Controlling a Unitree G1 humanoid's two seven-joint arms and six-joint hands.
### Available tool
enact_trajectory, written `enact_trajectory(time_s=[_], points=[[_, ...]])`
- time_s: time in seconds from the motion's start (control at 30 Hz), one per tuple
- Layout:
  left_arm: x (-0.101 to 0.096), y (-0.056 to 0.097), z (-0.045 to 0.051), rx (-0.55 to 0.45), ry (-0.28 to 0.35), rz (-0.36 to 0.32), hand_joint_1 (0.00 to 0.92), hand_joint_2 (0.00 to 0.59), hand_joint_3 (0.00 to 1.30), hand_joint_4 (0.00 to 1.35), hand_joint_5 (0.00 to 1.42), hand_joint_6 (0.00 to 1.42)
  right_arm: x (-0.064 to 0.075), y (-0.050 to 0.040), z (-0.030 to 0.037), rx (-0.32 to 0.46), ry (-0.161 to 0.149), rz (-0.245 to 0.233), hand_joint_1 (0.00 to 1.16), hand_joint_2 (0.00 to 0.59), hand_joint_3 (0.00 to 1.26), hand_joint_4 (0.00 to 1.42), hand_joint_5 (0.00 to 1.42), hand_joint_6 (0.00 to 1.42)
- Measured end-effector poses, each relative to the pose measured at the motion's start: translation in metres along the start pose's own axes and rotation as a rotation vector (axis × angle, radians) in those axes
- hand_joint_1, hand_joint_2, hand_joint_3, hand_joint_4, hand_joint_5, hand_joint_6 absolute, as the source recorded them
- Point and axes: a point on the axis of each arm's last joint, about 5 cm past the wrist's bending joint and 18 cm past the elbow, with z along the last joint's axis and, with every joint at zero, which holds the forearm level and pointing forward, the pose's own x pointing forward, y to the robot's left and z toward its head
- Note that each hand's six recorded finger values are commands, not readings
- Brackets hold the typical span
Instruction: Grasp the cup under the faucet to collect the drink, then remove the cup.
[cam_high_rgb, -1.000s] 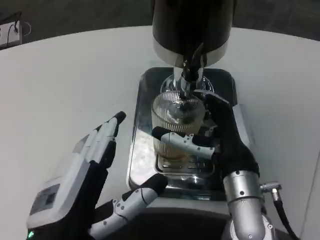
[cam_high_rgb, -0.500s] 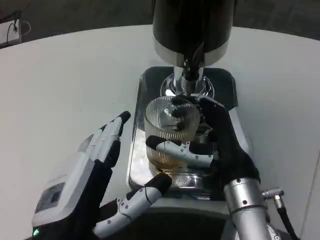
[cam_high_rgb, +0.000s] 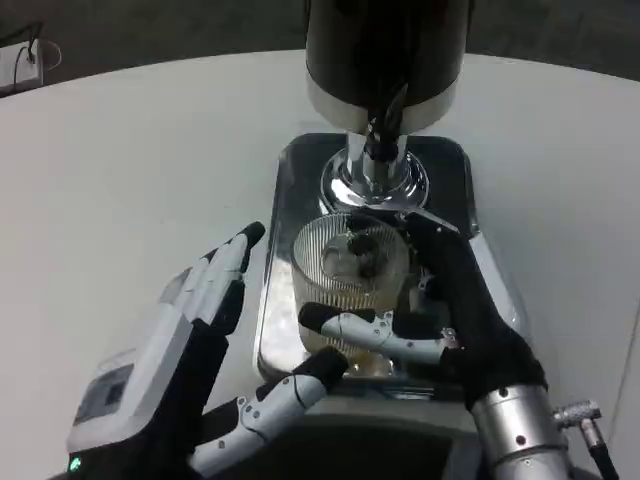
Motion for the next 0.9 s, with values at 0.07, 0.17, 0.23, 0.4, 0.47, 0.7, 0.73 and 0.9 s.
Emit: enact_trajectory(time_s=[0.07, 0.17, 0.23, 0.4, 0.47, 0.7, 0.73, 0.9], points=[[0.0, 0.0, 0.0001, 0.001, -0.002, 0.0, 0.0, 0.157, 0.0, 0.0, 0.0, 0.0, -0.005, -0.0027, 0.0011, 0.0, -0.004, 0.007, 1.16, 0.089, 0.89, 1.04, 1.2, 1.42], [-0.001, -0.001, 0.0004, 0.001, 0.001, -0.001, 0.0, 0.157, 0.0, 0.0, 0.0, 0.0, -0.011, -0.0075, 0.0039, 0.002, -0.016, 0.016, 1.16, 0.086, 0.89, 1.04, 1.2, 1.42], [-0.002, -0.001, 0.0004, 0.001, 0.003, -0.002, 0.0, 0.157, 0.0, 0.0, 0.0, 0.0, -0.015, -0.0123, 0.0064, 0.005, -0.027, 0.02, 1.16, 0.084, 0.89, 1.04, 1.2, 1.42], [-0.003, -0.002, 0.0006, 0.001, 0.006, -0.007, 0.0, 0.14, 0.0, 0.0, 0.0, 0.0, -0.028, -0.0228, 0.0088, -0.003, -0.029, 0.032, 1.16, 0.083, 0.89, 1.04, 1.2, 1.42], [-0.003, -0.002, 0.001, 0.025, 0.005, -0.009, 0.0, 0.137, 0.0, 0.0, 0.0, 0.0, -0.034, -0.0272, 0.0102, 0.004, -0.026, 0.03, 1.16, 0.082, 0.9, 1.04, 1.2, 1.42], [-0.004, -0.002, 0.0034, 0.089, 0.0, -0.009, 0.0, 0.074, 0.0, 0.0, 0.0, 0.0, -0.045, -0.0435, 0.0169, -0.011, -0.035, 0.0, 1.16, 0.081, 0.9, 1.04, 1.21, 1.42], [-0.004, -0.001, 0.0041, 0.108, -0.002, -0.011, 0.0, 0.064, 0.0, 0.0, 0.0, 0.0, -0.046, -0.0457, 0.018, -0.014, -0.038, -0.006, 1.16, 0.081, 0.9, 1.04, 1.21, 1.42], [-0.004, 0.0, 0.0112, 0.226, -0.002, -0.029, 0.0, 0.054, 0.0, 0.0, 0.0, 0.0, -0.052, -0.0557, 0.0231, -0.024, -0.054, -0.025, 1.16, 0.081, 0.9, 1.04, 1.21, 1.42]])
